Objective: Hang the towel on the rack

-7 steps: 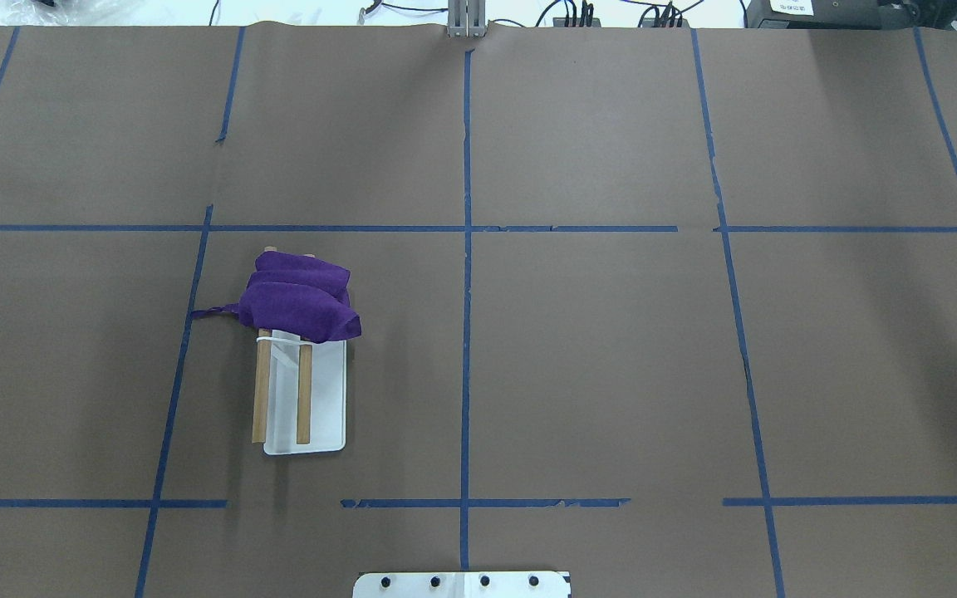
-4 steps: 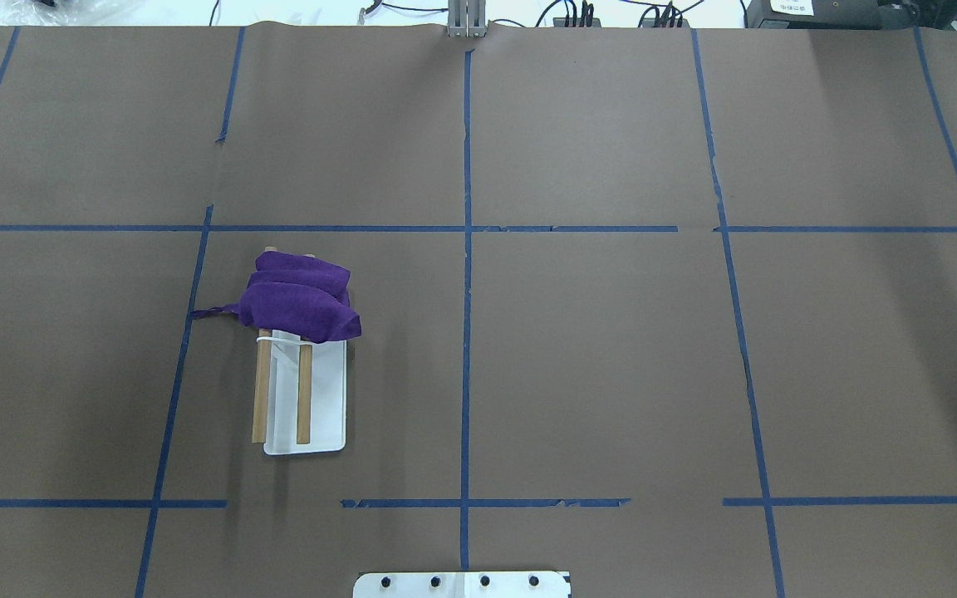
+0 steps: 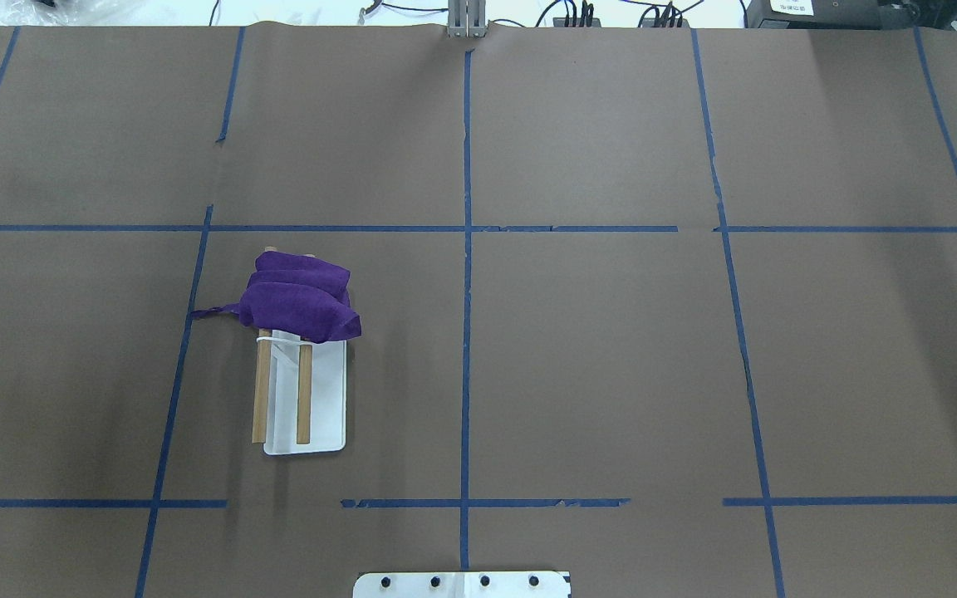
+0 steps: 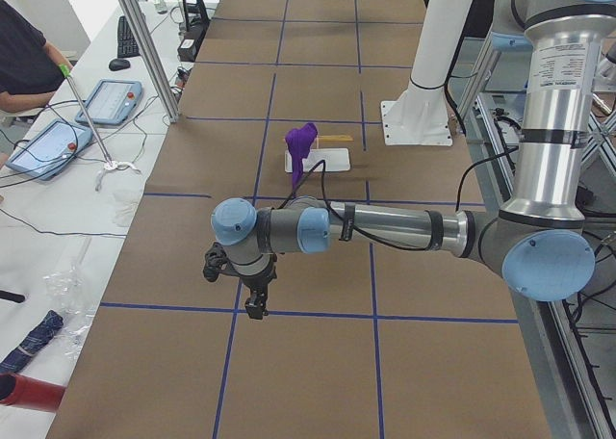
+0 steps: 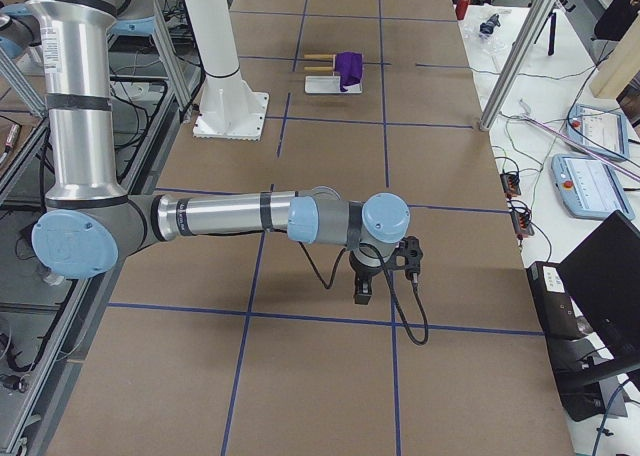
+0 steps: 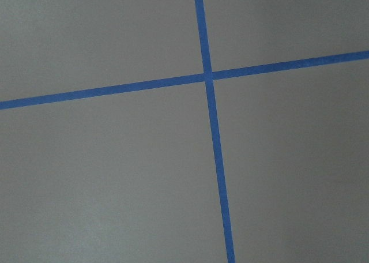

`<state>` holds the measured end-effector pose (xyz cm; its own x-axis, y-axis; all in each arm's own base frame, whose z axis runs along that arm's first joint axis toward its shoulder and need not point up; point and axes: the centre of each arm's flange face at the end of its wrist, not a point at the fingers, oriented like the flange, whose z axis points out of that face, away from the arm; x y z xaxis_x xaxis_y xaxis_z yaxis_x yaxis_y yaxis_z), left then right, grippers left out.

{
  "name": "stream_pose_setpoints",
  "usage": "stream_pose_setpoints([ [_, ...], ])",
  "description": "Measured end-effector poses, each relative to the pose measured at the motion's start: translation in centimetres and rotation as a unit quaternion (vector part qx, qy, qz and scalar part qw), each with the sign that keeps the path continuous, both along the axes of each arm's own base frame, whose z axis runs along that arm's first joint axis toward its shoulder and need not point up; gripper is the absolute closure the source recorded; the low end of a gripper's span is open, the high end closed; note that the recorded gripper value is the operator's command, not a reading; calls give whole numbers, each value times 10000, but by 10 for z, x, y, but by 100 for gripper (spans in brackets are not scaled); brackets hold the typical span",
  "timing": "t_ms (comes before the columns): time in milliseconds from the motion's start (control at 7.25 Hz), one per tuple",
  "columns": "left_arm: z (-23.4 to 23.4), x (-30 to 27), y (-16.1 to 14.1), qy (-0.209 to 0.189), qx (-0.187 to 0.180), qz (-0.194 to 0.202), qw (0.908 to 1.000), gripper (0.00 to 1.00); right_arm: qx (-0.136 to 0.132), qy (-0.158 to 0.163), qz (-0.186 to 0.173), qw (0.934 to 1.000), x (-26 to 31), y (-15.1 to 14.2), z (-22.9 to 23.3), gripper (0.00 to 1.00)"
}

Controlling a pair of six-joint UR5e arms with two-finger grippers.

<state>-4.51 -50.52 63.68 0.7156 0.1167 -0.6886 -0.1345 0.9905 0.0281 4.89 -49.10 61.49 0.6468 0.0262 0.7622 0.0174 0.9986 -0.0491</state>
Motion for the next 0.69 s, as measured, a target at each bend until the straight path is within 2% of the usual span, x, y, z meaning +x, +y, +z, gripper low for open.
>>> stream_pose_setpoints([
  [276,-6,0,-4,-3,2,-67,10000,0,12,161,39,9999,8,1,6,0],
  [690,-10,0,-7,-7,37,-80,10000,0,376,453,100,9982,15,6,14,0],
])
